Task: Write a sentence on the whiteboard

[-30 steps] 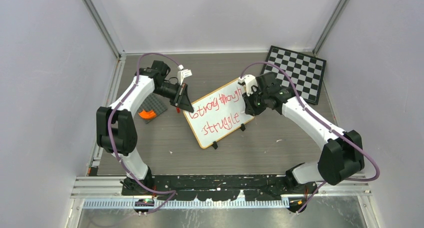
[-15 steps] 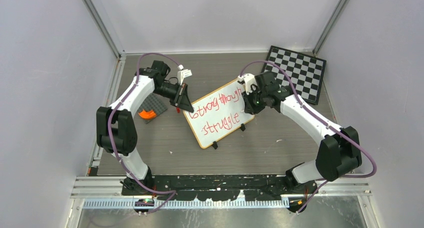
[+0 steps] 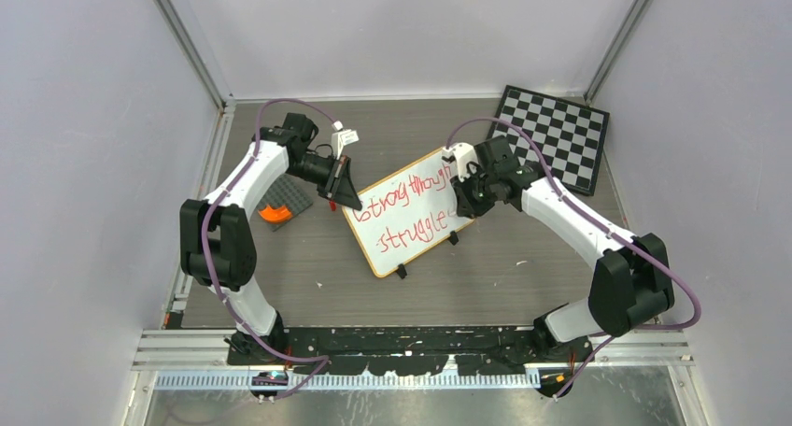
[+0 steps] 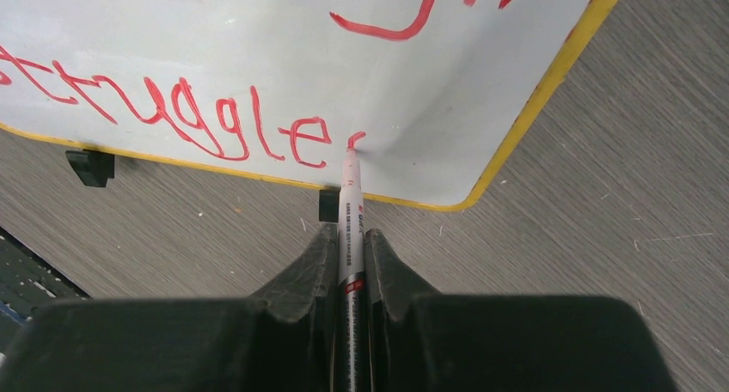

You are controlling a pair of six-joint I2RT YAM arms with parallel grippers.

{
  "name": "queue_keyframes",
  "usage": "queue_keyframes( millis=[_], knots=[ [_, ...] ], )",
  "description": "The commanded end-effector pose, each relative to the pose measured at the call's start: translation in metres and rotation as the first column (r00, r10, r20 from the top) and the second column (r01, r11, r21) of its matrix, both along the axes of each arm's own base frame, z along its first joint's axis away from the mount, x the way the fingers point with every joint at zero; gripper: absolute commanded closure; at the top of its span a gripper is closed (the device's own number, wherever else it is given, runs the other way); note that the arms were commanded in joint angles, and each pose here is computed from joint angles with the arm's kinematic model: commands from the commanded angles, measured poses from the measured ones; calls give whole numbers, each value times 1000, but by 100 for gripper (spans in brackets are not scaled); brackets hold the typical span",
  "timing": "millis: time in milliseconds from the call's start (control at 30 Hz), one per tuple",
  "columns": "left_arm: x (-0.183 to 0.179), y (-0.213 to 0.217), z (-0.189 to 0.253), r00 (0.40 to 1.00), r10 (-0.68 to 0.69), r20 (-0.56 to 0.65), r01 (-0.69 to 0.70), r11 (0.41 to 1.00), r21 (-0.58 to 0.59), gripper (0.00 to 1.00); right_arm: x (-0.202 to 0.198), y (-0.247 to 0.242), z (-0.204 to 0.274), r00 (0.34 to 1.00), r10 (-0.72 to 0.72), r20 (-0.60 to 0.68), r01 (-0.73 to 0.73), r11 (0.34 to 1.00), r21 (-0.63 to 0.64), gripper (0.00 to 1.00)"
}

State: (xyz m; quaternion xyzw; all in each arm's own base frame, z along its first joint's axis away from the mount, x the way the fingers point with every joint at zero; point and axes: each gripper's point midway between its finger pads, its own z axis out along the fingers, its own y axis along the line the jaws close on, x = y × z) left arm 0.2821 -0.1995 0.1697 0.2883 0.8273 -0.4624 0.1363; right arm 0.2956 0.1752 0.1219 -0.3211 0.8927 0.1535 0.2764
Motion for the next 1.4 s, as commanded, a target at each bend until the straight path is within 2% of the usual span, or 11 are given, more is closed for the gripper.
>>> queue_keyframes(
  millis=[0,267,567,900,1167,1367],
  knots=[
    [6,5,-15,1000,10,12,-11,998,60,100,8,-4,-6,999,16,45,-14,999,-42,100],
    [7,5,-15,1000,11,14,-12,998,58,100,10,-13,-3,998,-6,55,9,998,-55,100],
    [7,5,-13,1000,11,16,-12,998,55,100,-3,3,-11,1000,30,8,-29,999,-29,100],
    [7,4,-13,1000,9,20,-10,999,51,100,-6,17,9,998,58,28,-58,998,-6,100],
    [5,5,-10,1000,4,27,-5,999,49,100,-17,-11,18,999,32,36,-32,999,-23,100],
    [5,4,-10,1000,5,24,-6,999,48,100,-2,-21,15,999,-7,46,9,999,-42,100]
  ],
)
